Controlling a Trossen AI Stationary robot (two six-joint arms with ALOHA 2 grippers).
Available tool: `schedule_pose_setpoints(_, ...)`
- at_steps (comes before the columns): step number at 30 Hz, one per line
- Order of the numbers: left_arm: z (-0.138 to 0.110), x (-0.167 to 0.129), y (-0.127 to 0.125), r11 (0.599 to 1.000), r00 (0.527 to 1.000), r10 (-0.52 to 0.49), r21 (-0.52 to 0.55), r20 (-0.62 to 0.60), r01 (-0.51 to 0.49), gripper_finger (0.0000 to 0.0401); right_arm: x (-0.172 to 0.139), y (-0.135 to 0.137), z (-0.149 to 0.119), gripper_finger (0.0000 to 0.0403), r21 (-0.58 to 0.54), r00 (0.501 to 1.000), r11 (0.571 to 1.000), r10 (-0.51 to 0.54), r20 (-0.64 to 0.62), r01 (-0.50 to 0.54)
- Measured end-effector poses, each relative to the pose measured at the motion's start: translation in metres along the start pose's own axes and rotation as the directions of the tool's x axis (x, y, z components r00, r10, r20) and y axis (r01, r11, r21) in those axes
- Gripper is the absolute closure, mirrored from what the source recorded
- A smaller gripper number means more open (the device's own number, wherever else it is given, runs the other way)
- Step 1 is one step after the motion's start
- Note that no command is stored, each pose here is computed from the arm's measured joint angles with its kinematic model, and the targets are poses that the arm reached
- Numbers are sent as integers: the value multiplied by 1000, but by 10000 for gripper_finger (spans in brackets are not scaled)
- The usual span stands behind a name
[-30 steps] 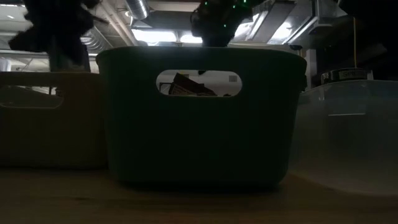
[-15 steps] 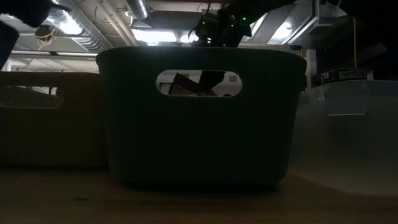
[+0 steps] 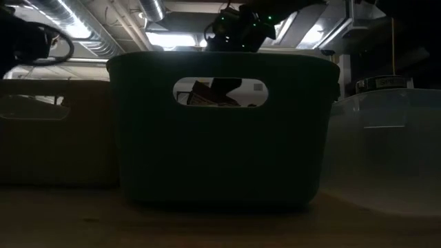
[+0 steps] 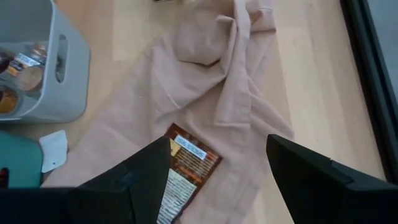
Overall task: Sort spices by type
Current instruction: Put the black seasoning can into the yellow bin
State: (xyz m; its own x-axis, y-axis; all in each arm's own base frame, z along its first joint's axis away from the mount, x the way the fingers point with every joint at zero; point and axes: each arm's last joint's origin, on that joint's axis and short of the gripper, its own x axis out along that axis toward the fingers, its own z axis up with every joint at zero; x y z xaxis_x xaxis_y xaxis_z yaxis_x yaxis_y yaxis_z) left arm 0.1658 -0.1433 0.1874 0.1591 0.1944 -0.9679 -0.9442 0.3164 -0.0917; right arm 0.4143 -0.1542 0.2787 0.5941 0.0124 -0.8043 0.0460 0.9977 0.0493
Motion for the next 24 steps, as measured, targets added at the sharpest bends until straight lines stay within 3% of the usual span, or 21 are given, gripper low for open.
schedule_pose_setpoints(5, -4, 10, -3, 999, 999, 31, -25, 29, -30, 274, 0, 0, 0, 139, 1, 1000, 1000, 0, 0, 0)
schedule_pose_setpoints(12, -6, 11, -7, 999, 1000, 6, 44, -3, -6, 230, 0, 0, 0, 139, 2, 1000, 1000, 0, -1, 0)
schedule_pose_setpoints(17, -6, 10, -9, 996, 1000, -15, 89, -17, 17, 224, 0, 0, 0, 139, 2, 1000, 1000, 0, -2, 0)
schedule_pose_setpoints(24, -1, -1, -6, 998, 998, -46, 41, -32, 47, 226, 0, 0, -1, 139, 4, 1000, 1000, 2, -10, -2)
